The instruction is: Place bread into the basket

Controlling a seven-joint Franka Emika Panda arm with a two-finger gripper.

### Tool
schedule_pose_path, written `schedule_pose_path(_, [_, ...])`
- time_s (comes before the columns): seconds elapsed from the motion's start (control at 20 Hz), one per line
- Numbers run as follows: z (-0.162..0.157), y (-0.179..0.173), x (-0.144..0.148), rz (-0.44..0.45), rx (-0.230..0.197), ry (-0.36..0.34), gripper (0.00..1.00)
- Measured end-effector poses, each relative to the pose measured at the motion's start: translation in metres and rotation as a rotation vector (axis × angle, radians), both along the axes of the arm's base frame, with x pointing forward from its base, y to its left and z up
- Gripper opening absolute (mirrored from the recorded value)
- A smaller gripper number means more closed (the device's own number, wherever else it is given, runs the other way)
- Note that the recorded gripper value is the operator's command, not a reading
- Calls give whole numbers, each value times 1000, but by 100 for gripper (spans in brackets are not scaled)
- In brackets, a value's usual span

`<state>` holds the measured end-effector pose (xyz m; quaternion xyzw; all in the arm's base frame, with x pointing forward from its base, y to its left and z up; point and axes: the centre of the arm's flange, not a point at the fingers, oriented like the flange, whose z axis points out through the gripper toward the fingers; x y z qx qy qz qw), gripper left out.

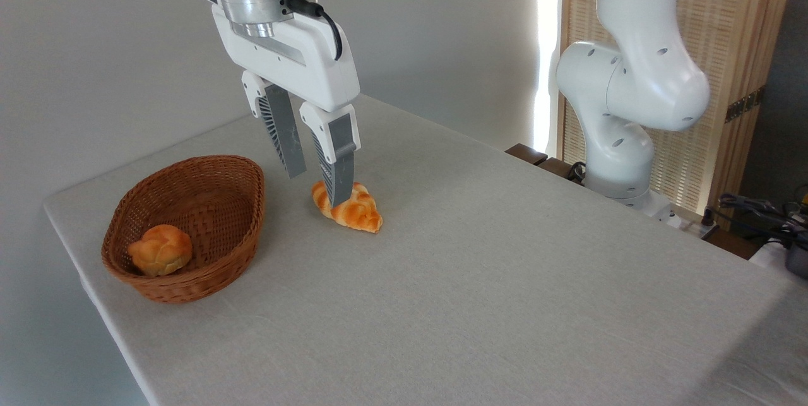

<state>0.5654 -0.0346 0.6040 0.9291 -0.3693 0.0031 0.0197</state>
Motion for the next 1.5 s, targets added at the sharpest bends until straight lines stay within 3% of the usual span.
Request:
schedule_pose_path(0.7, [-2, -3, 0, 1, 0, 4, 100])
schedule_pose_path(0.9, [-16, -17, -3, 28, 3, 37, 100])
schedule_pose_path(1.35, [-54, -85, -23, -16, 23, 119, 100])
schedule_pose_path(1.5, [-64, -129, -35, -94, 28, 122, 100])
